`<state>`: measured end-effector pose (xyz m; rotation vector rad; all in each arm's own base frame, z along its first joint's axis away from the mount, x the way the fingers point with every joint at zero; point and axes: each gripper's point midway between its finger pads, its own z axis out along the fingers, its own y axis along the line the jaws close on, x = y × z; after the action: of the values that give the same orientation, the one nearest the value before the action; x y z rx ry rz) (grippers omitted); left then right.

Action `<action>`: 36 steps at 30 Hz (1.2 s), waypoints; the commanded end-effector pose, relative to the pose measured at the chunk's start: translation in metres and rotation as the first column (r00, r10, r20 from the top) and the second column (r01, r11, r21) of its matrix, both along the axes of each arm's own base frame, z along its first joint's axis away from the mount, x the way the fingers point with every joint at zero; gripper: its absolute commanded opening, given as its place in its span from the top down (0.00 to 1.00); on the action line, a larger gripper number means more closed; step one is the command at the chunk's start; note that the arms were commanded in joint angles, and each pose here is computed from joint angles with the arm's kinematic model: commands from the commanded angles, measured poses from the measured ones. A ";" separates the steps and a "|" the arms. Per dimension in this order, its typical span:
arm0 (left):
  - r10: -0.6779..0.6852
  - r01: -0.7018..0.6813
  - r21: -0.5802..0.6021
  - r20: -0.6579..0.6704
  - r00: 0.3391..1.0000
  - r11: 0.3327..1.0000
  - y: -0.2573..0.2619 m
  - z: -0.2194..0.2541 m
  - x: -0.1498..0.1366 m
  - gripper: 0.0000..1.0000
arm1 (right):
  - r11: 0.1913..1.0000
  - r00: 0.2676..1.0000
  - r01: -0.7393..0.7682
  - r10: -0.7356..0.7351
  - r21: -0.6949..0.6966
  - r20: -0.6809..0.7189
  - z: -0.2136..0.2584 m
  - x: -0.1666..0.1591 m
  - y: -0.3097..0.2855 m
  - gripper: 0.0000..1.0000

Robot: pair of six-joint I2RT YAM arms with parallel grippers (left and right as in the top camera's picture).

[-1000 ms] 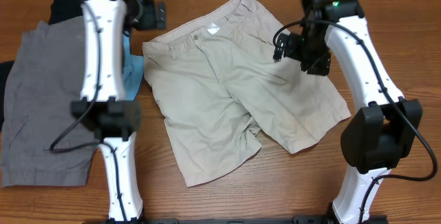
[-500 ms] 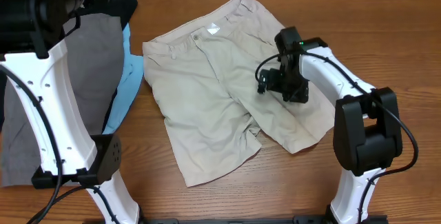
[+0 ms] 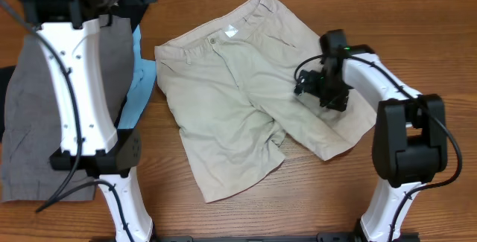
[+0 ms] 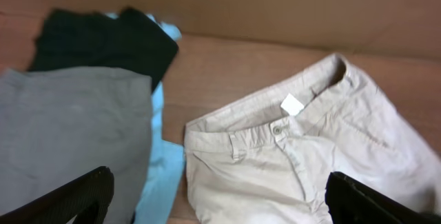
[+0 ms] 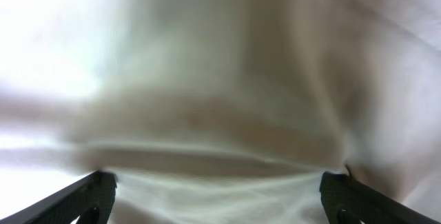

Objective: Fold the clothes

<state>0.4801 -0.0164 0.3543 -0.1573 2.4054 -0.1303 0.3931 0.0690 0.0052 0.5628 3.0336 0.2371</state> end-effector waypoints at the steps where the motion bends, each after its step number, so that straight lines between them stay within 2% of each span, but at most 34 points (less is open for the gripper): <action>1: -0.023 0.024 0.003 -0.083 0.996 1.000 -0.013 -0.037 0.016 0.00 | 0.995 0.997 0.062 -0.066 -0.081 -0.046 -0.053 0.001 -0.058 0.03; 13: -0.098 0.101 0.005 -0.208 0.973 0.995 -0.054 -0.099 0.033 0.00 | 0.981 0.949 0.175 -0.145 -0.083 0.280 -0.045 0.095 -0.117 0.05; 17: -0.128 0.133 0.006 -0.231 0.964 0.991 -0.071 -0.110 0.033 0.00 | 0.980 0.927 0.182 -0.143 -0.082 0.346 -0.043 0.127 -0.121 0.00; 23: -0.151 0.157 0.007 -0.243 0.958 0.988 -0.084 -0.118 0.034 0.00 | 0.983 0.907 0.164 -0.117 -0.083 0.405 -0.028 0.164 -0.126 0.00; 27: -0.157 0.163 0.010 -0.208 0.965 0.987 -0.085 -0.114 0.042 0.00 | 0.987 0.900 0.136 -0.085 -0.089 0.428 0.015 0.180 -0.128 0.00; 31: -0.175 0.181 0.025 -0.165 0.971 0.983 -0.082 -0.106 0.050 0.00 | 0.987 0.893 0.129 -0.076 -0.091 0.443 0.089 0.187 -0.129 0.00; 36: -0.185 0.191 0.047 -0.119 0.976 0.980 -0.072 -0.080 0.042 0.00 | 0.993 0.884 0.109 -0.072 -0.054 0.463 0.206 0.157 -0.118 0.00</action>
<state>0.5267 -0.0987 0.2497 0.0544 2.5864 -0.1636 0.5490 -0.0523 0.1034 0.6168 2.7031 0.1474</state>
